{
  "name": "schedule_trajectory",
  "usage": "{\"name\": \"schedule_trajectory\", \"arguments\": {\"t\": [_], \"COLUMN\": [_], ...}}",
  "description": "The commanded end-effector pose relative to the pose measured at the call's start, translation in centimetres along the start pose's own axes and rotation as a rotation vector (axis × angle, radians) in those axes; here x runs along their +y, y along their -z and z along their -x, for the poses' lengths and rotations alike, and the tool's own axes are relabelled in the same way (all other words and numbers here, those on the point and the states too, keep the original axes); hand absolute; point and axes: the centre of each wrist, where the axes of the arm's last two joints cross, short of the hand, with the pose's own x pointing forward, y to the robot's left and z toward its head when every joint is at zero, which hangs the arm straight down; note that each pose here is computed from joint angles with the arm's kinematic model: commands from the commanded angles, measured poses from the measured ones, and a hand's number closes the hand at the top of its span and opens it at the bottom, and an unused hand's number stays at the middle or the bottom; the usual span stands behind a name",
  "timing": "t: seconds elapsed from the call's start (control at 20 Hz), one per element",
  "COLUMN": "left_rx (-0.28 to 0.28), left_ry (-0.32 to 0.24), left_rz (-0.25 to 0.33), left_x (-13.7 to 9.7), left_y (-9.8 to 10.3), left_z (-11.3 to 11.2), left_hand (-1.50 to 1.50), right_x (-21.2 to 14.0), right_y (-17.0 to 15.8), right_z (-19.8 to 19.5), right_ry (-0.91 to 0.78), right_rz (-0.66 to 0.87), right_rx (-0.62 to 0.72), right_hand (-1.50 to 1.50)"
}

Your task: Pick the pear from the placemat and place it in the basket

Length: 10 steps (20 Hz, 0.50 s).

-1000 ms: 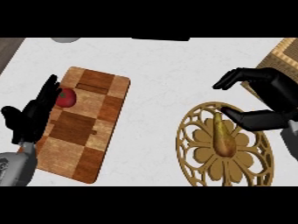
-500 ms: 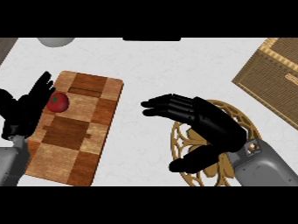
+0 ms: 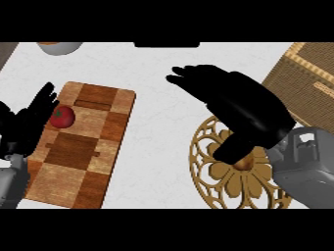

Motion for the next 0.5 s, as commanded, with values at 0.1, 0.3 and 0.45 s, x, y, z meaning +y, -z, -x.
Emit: {"name": "schedule_trajectory", "arguments": {"t": [0.1,0.3,0.45], "left_rx": [-0.006,0.006,-0.005], "left_ry": [-0.004,0.0,-0.016], "left_rz": [-0.013,0.006,-0.014], "left_x": [0.0,-0.4,0.7], "left_y": [-0.2,0.0,-0.5], "left_z": [1.2,0.1,-0.3], "left_hand": [0.0,0.0,0.0], "right_x": [-7.0,-9.0,-10.5], "right_y": [0.6,1.2,-0.5], "right_z": [-2.2,-1.7,0.7], "right_ry": [-0.16,-0.159,-0.107], "right_rz": [-0.04,-0.272,-0.346], "right_rx": [0.216,0.226,0.223], "right_hand": [-1.5,-1.5,-1.5]}}
